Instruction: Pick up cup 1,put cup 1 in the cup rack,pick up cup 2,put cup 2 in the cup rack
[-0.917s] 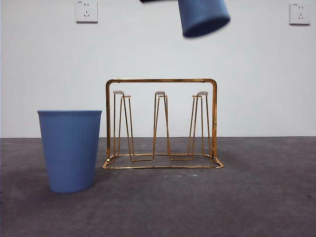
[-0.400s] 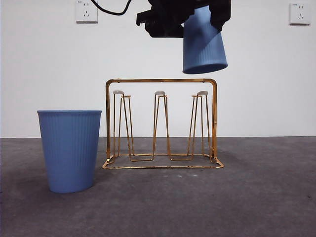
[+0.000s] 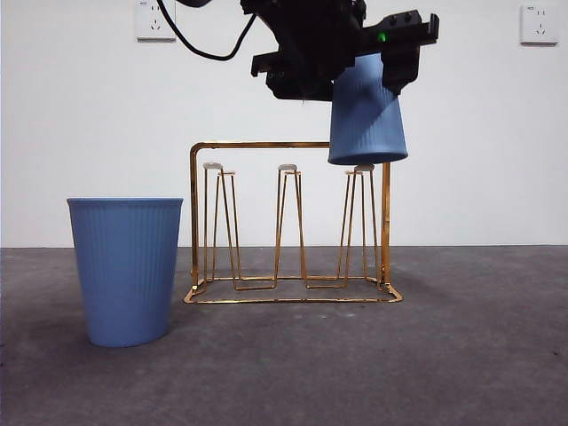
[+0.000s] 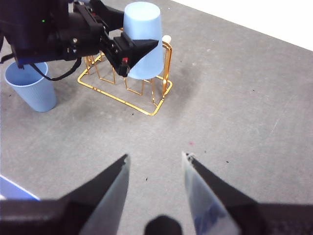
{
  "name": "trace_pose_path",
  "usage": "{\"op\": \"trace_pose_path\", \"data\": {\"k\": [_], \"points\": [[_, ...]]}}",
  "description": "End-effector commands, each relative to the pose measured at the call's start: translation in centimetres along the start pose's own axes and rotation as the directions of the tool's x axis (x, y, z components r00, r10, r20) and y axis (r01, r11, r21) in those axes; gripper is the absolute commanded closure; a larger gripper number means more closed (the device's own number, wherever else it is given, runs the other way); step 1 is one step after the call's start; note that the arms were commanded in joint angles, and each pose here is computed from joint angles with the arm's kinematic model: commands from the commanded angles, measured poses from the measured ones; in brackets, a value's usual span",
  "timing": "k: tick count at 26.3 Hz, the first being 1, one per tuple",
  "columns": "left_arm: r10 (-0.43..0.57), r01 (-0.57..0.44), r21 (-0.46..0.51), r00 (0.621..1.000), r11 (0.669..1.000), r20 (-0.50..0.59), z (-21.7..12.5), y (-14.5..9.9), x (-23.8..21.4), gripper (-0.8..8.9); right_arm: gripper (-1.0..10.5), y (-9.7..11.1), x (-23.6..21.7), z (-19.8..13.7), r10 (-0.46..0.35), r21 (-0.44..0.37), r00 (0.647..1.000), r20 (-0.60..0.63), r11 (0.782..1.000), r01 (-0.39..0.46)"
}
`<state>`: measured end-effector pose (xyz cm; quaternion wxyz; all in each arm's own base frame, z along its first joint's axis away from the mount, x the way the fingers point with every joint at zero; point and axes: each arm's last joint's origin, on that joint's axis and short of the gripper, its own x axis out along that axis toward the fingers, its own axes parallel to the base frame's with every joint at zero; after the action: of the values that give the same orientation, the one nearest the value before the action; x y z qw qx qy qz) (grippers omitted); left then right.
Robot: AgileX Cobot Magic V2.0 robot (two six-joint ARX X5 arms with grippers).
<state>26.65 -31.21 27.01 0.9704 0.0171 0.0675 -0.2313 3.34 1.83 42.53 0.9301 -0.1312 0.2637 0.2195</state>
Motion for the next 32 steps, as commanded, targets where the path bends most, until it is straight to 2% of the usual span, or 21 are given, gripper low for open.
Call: {"op": "trace_pose_path", "data": {"k": [1,27,32], "points": [[0.017,-0.017,0.011,1.000,1.000,-0.006,-0.7,-0.1,0.5,8.20,7.6,0.0,0.1,-0.1,-0.003,0.011,1.000,0.002,1.000,0.003],[0.042,-0.047,-0.016,0.974,0.999,-0.222,-6.8,-0.7,2.7,8.21,7.6,0.0,0.1,0.0,-0.004,0.005,1.000,0.012,1.000,0.004],[0.019,-0.030,-0.038,0.965,0.999,-0.261,-7.8,-0.9,2.9,8.21,7.6,0.0,0.1,0.0,-0.004,0.005,1.000,0.011,1.000,0.004]]}}
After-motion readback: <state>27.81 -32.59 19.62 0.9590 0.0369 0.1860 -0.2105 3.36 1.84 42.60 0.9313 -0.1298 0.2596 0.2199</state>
